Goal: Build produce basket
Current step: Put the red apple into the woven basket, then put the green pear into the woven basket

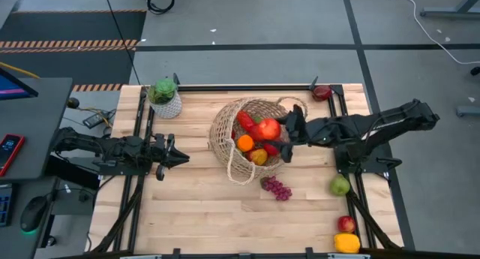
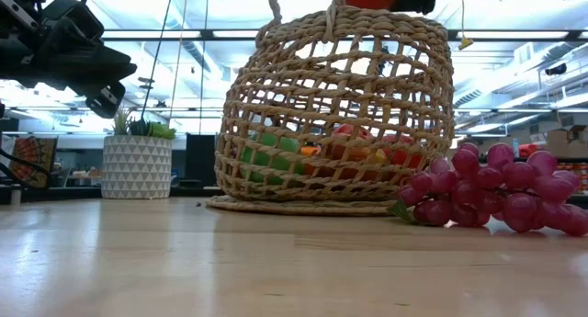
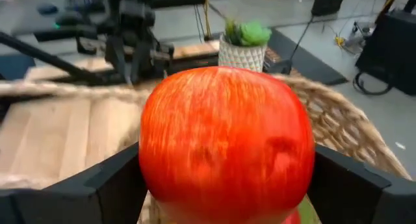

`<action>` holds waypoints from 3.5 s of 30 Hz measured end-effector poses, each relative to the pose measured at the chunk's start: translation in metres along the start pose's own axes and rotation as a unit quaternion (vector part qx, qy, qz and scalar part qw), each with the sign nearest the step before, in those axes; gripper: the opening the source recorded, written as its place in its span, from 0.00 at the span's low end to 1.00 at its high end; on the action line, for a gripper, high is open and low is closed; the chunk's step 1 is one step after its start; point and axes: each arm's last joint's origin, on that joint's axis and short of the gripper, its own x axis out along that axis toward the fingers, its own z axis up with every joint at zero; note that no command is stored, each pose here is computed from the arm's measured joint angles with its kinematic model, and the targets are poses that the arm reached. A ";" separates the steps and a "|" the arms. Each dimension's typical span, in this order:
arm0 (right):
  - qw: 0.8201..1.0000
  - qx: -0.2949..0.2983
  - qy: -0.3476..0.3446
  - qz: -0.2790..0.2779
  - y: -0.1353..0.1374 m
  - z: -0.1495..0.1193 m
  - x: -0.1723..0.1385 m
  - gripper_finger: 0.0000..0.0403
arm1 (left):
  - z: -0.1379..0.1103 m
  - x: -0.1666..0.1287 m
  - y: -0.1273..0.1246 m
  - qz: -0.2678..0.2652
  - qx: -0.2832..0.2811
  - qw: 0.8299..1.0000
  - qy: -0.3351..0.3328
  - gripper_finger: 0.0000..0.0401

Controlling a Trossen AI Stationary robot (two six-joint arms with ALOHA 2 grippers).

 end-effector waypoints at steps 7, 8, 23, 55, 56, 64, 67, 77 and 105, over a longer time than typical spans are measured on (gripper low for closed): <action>0.998 0.005 0.067 0.005 0.002 -0.005 0.009 0.89 | 0.000 0.000 0.000 0.000 0.000 1.000 0.000 0.16; 0.997 0.002 0.073 0.006 0.003 -0.004 0.011 0.89 | 0.000 0.000 0.000 0.000 0.000 1.000 0.000 0.16; 0.969 -0.086 0.227 -0.047 0.020 0.019 0.063 0.89 | 0.000 0.000 0.000 0.000 0.000 1.000 0.000 0.16; 0.869 -0.404 0.279 0.060 -0.001 0.021 0.081 0.92 | 0.000 0.000 0.000 0.000 0.000 1.000 0.000 0.16; 0.870 -0.404 0.275 0.058 -0.002 0.020 0.083 0.92 | 0.000 0.000 0.000 0.000 0.000 1.000 0.000 0.15; 0.874 -0.401 0.268 0.058 -0.013 0.013 0.094 0.92 | 0.000 0.000 0.000 0.000 0.000 1.000 0.000 0.14; 0.876 -0.398 0.269 0.054 -0.016 0.004 0.099 0.92 | 0.000 0.000 0.000 0.000 0.000 1.000 0.000 0.14; 0.880 -0.396 0.250 0.078 -0.017 -0.018 0.111 0.92 | 0.000 0.000 0.000 0.000 0.000 1.000 0.000 0.15; 0.922 -0.322 0.213 0.008 -0.019 0.047 0.091 0.99 | 0.000 0.000 0.000 0.000 0.000 1.000 0.000 0.16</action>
